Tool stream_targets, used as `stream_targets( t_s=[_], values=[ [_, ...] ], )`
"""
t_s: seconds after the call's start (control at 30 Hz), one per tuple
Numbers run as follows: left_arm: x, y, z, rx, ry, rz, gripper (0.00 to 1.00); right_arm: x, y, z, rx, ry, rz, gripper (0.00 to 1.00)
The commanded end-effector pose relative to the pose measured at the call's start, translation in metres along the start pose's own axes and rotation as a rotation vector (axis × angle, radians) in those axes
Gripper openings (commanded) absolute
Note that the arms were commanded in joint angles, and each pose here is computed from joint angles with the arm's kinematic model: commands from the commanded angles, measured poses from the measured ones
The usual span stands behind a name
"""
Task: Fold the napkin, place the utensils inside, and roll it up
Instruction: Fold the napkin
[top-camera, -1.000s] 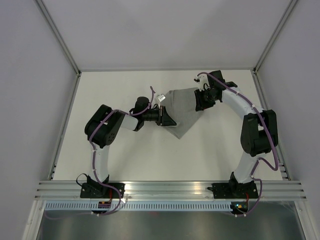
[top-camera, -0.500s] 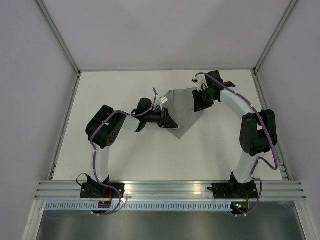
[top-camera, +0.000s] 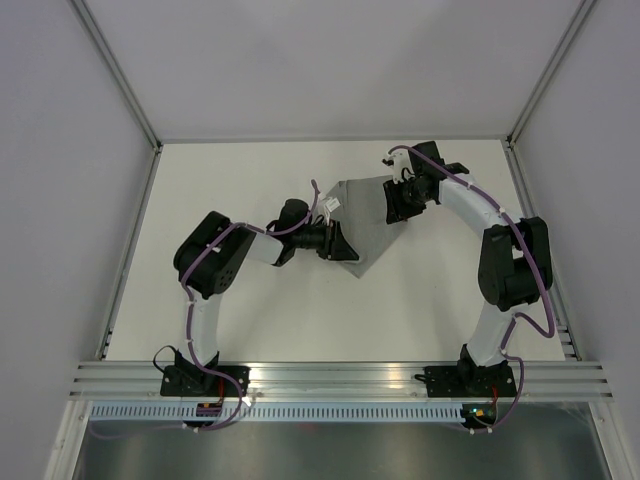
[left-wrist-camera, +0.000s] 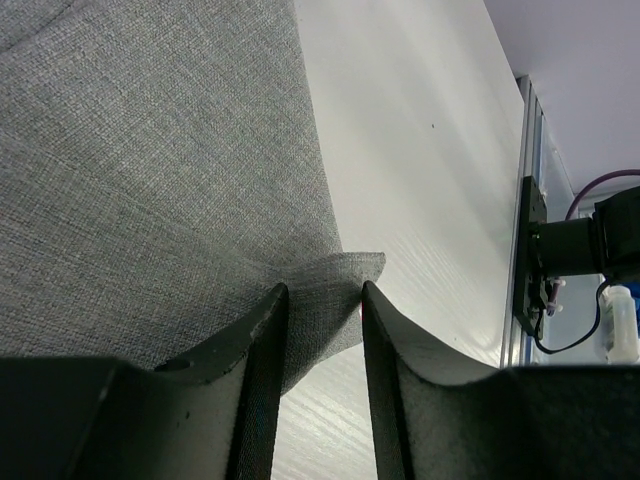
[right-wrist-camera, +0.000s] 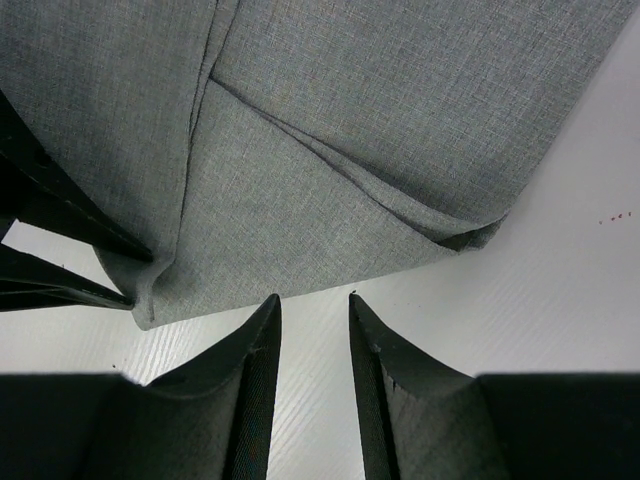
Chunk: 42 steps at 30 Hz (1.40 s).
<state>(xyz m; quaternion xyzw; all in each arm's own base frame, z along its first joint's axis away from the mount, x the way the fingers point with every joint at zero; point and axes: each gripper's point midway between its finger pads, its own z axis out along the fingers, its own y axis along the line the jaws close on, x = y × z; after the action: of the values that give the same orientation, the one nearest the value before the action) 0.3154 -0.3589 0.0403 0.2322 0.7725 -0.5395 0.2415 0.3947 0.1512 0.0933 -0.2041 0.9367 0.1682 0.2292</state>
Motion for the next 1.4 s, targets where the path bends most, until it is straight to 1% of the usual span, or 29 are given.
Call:
stream_targets(
  t_s=[0.0, 0.47, 0.57, 0.63, 0.73, 0.77, 0.8, 0.83, 0.9, 0.93, 1.0, 1.07, 1.1, 1.13, 1.17, 1.2, 1.23, 1.27, 1.33, 1.37],
  values=[
    [-0.012, -0.008, 0.005, 0.004, -0.021, 0.099, 0.41, -0.008, 0.004, -0.004, 0.002, -0.004, -0.013, 0.39],
    [-0.017, -0.024, 0.008, 0.007, -0.019, 0.135, 0.42, -0.007, 0.007, -0.002, 0.002, 0.002, -0.022, 0.40],
    [-0.028, -0.030, 0.003, 0.000, -0.044, 0.164, 0.43, -0.007, 0.007, -0.002, 0.004, 0.002, -0.024, 0.40],
    [-0.042, -0.038, -0.002, -0.003, -0.076, 0.185, 0.43, -0.008, 0.009, -0.002, 0.002, 0.001, -0.027, 0.40],
    [-0.070, -0.050, -0.016, -0.020, -0.146, 0.215, 0.43, -0.008, 0.010, -0.002, 0.002, 0.001, -0.034, 0.40],
    [-0.079, -0.049, -0.022, -0.050, -0.178, 0.208, 0.43, -0.008, 0.011, -0.002, 0.004, 0.001, -0.039, 0.40],
    [-0.098, -0.057, -0.035, -0.067, -0.239, 0.228, 0.43, -0.008, 0.010, -0.002, 0.009, -0.002, -0.038, 0.40],
    [-0.100, -0.055, -0.044, -0.095, -0.265, 0.215, 0.44, -0.010, 0.012, -0.003, 0.010, -0.005, -0.043, 0.40],
    [-0.126, -0.046, -0.073, -0.191, -0.394, 0.166, 0.45, -0.014, 0.017, -0.005, 0.017, -0.018, -0.067, 0.40],
    [-0.130, -0.049, -0.092, -0.229, -0.444, 0.139, 0.46, -0.016, 0.018, -0.005, 0.035, -0.023, -0.080, 0.40],
    [-0.148, -0.029, -0.131, -0.350, -0.567, 0.009, 0.47, -0.021, 0.032, -0.006, 0.047, -0.039, -0.144, 0.40],
    [-0.151, -0.029, -0.162, -0.403, -0.630, -0.085, 0.47, -0.027, 0.043, -0.008, 0.075, -0.053, -0.200, 0.41],
    [-0.154, -0.025, -0.177, -0.440, -0.659, -0.102, 0.47, -0.026, 0.060, -0.005, 0.066, -0.050, -0.255, 0.41],
    [-0.146, -0.024, -0.184, -0.492, -0.641, -0.137, 0.48, -0.024, 0.070, -0.003, 0.068, -0.048, -0.287, 0.42],
    [-0.154, -0.033, -0.199, -0.538, -0.680, -0.103, 0.48, -0.025, 0.075, -0.002, 0.092, -0.055, -0.318, 0.43],
    [-0.155, -0.037, -0.206, -0.562, -0.689, -0.101, 0.48, -0.022, 0.097, 0.002, 0.077, -0.054, -0.386, 0.43],
    [-0.151, -0.038, -0.212, -0.590, -0.685, -0.111, 0.50, -0.017, 0.106, 0.006, 0.077, -0.053, -0.416, 0.47],
    [-0.157, -0.048, -0.225, -0.609, -0.721, -0.089, 0.50, -0.019, 0.123, 0.007, 0.080, -0.077, -0.463, 0.49],
    [-0.160, -0.056, -0.234, -0.624, -0.740, -0.080, 0.52, -0.016, 0.137, 0.011, 0.077, -0.083, -0.508, 0.55],
    [-0.159, -0.059, -0.237, -0.632, -0.736, -0.081, 0.52, -0.015, 0.146, 0.017, 0.087, -0.081, -0.536, 0.56]
  ],
)
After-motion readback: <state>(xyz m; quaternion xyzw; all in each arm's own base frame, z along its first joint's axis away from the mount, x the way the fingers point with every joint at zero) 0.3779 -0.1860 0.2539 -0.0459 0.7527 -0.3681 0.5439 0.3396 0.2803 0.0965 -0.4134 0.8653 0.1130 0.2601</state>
